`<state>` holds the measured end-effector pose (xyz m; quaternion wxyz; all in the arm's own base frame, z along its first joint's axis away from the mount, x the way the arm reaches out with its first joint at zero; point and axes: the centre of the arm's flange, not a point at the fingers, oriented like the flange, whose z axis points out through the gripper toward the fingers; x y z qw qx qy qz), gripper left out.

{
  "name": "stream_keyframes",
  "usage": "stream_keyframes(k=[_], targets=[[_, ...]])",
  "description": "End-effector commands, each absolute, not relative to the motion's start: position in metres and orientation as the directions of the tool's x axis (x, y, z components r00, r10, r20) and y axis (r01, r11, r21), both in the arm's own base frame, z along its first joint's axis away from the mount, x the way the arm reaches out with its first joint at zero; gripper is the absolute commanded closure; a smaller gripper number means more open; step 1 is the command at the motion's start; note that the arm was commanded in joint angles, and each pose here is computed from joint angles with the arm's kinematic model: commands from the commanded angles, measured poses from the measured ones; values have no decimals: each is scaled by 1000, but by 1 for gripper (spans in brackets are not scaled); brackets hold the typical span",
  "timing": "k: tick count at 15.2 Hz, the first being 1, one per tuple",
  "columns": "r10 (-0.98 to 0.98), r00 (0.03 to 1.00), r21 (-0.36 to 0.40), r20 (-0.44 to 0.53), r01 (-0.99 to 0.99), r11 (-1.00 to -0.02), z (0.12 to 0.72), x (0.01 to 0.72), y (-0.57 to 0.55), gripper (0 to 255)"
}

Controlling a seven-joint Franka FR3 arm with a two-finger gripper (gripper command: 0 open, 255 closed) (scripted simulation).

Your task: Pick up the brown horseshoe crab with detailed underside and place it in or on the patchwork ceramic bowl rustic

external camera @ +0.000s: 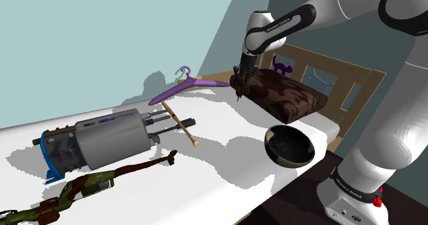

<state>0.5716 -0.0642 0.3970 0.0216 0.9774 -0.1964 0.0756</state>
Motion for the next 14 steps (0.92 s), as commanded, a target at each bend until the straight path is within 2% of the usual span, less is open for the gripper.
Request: stream_keyframes(k=[1,14], targets=[[-380,912,13,155,-387,-922,396,572,-64,255],[-380,912,13,155,-387,-922,465,572,-64,255]])
